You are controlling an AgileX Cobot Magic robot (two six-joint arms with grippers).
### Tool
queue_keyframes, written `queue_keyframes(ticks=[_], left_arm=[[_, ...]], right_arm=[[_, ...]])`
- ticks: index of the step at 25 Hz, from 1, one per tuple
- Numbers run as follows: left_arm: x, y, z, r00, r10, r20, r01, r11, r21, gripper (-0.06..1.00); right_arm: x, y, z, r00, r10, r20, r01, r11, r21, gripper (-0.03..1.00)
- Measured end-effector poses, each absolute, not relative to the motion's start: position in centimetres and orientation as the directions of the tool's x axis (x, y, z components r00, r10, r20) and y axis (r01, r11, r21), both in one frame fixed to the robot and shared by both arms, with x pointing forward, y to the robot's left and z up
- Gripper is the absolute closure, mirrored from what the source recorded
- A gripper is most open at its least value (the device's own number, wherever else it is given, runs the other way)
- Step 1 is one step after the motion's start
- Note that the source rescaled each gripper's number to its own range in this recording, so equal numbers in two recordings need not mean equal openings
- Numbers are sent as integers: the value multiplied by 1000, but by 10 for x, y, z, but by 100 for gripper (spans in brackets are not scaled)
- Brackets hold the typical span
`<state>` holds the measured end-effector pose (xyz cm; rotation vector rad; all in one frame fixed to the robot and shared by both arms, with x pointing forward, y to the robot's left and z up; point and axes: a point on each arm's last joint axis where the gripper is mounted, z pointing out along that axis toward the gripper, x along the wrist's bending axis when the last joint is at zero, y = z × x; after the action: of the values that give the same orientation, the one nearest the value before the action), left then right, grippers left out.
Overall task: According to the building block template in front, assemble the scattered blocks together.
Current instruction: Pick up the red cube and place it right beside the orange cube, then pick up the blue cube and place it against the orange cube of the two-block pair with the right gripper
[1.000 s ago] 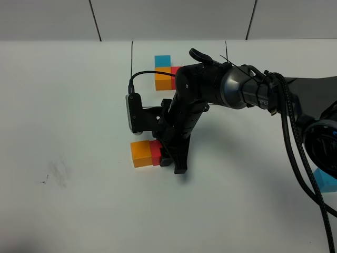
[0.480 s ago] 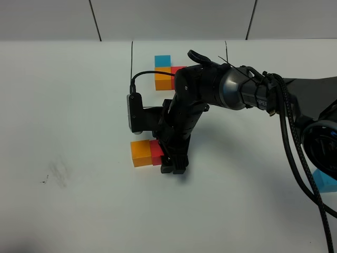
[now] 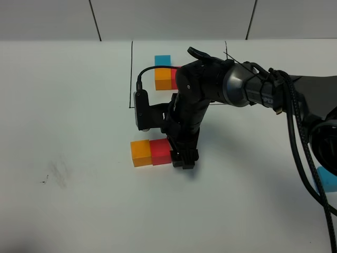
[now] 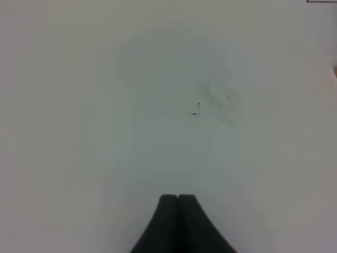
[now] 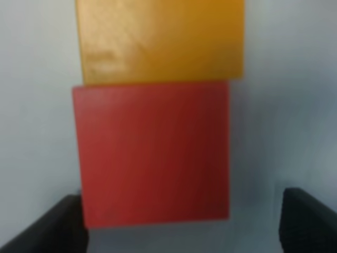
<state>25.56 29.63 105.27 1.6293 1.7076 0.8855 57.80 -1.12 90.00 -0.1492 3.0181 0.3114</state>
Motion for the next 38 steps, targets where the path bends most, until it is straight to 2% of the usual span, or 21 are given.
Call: queue_keyframes(ticks=[8,13,21,25,29,33,38], left_arm=[[256,296,1053,-56,998,18,589,19,808,94],[256,296,1053,-56,998,18,589,19,808,94],[256,296,1053,-56,998,18,589,19,808,94],[256,296,1053,-56,998,18,589,19,808,94],[256,296,1053,-56,998,18,589,19,808,94],[256,296,1053,-56,998,18,589,19,808,94],[256,296,1053,-56,998,18,590,19,807,94]], right_arm=[[581,-33,935,-993,-27,-111,-45,986,161,18],[582,-48,968,-987,32,-159,8,989,146,18],[581,-86,1008,-963,229,-139,215,971,109,18],[581,-105,1019,-942,315,-115,307,949,75,19],[577,-119,1026,-923,364,-121,360,931,58,25],[567,-139,1030,-898,419,-133,413,908,76,32],[550,-168,1032,-844,515,-149,503,857,112,34]])
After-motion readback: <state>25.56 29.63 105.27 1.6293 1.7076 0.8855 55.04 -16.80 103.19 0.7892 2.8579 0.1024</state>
